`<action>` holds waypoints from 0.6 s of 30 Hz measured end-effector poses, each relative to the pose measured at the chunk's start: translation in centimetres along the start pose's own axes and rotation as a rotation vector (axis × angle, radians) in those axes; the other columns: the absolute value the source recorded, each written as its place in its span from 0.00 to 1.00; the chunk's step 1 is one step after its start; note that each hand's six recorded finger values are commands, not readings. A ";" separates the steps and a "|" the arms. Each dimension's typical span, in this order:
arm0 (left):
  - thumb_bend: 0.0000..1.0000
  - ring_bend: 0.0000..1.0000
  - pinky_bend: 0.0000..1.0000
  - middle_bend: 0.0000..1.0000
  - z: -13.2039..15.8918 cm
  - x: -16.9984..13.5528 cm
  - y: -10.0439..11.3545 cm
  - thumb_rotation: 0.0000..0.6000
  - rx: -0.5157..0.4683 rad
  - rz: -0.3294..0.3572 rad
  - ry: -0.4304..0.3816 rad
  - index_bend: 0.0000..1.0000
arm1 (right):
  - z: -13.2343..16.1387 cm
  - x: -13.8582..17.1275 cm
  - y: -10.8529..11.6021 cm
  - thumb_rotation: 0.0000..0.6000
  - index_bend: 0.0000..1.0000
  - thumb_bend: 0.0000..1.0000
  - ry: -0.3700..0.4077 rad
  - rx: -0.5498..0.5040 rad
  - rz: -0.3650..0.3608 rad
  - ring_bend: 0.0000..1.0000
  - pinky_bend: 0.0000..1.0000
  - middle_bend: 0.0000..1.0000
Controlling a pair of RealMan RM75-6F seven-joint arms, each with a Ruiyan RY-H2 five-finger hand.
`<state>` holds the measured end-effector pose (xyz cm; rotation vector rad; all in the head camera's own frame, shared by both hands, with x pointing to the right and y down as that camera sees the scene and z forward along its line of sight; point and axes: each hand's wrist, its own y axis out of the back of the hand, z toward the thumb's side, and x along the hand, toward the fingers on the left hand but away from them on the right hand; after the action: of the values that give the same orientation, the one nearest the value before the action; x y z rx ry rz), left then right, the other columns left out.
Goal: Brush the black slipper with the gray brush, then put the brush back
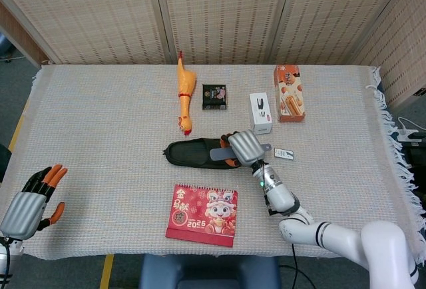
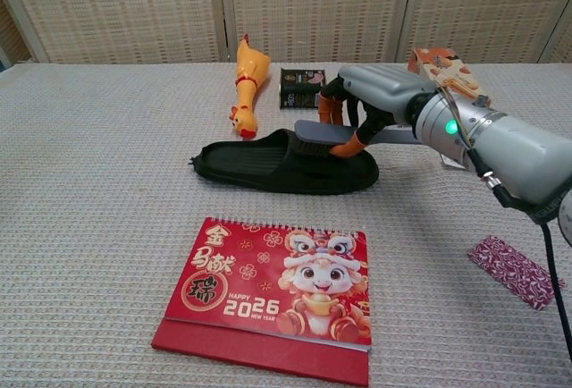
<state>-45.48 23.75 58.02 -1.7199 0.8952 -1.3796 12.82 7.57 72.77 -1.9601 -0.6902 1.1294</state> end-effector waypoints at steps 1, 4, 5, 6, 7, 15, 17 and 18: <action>0.48 0.00 0.09 0.00 0.0 0.0 0.0 1.00 -0.002 -0.001 0.000 0.00 | 0.3 -0.1 -0.1 1.00 0.84 0.38 0.003 -0.002 -0.002 0.52 0.78 0.53; 0.48 0.00 0.09 0.00 -0.1 0.1 0.1 1.00 -0.007 -0.001 0.000 0.00 | 0.9 -0.5 -0.2 1.00 0.84 0.38 0.009 -0.004 -0.008 0.52 0.78 0.53; 0.48 0.00 0.09 0.00 -0.1 0.1 0.1 1.00 -0.007 -0.001 -0.003 0.00 | 1.1 -0.6 -0.2 1.00 0.84 0.38 0.010 -0.001 -0.011 0.52 0.78 0.53; 0.48 0.00 0.09 0.00 -0.1 0.1 0.1 1.00 -0.007 -0.001 -0.005 0.00 | 1.2 -0.8 -0.3 1.00 0.84 0.38 0.009 0.002 -0.013 0.52 0.78 0.53; 0.48 0.00 0.09 0.00 0.0 0.1 0.1 1.00 -0.006 -0.002 -0.007 0.00 | 1.2 -0.9 -0.3 1.00 0.84 0.38 0.006 0.005 -0.014 0.52 0.78 0.53; 0.48 0.00 0.09 0.00 0.1 -0.1 0.1 1.00 0.001 0.001 -0.010 0.00 | -0.6 -0.7 -0.4 1.00 0.84 0.38 -0.042 0.035 -0.009 0.52 0.78 0.53; 0.48 0.00 0.10 0.00 0.3 -0.1 0.0 1.00 0.002 0.000 -0.013 0.00 | -1.0 -0.6 -0.6 1.00 0.84 0.38 -0.056 0.036 0.001 0.52 0.78 0.53; 0.48 0.00 0.10 0.00 0.4 -0.1 0.0 1.00 0.003 0.000 -0.014 0.00 | -1.3 -0.5 -0.6 1.00 0.84 0.38 -0.063 0.039 0.006 0.52 0.78 0.53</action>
<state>-45.15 23.89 57.91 -1.7255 0.8850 -1.3660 13.71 7.11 73.97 -1.9018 -0.6902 1.2041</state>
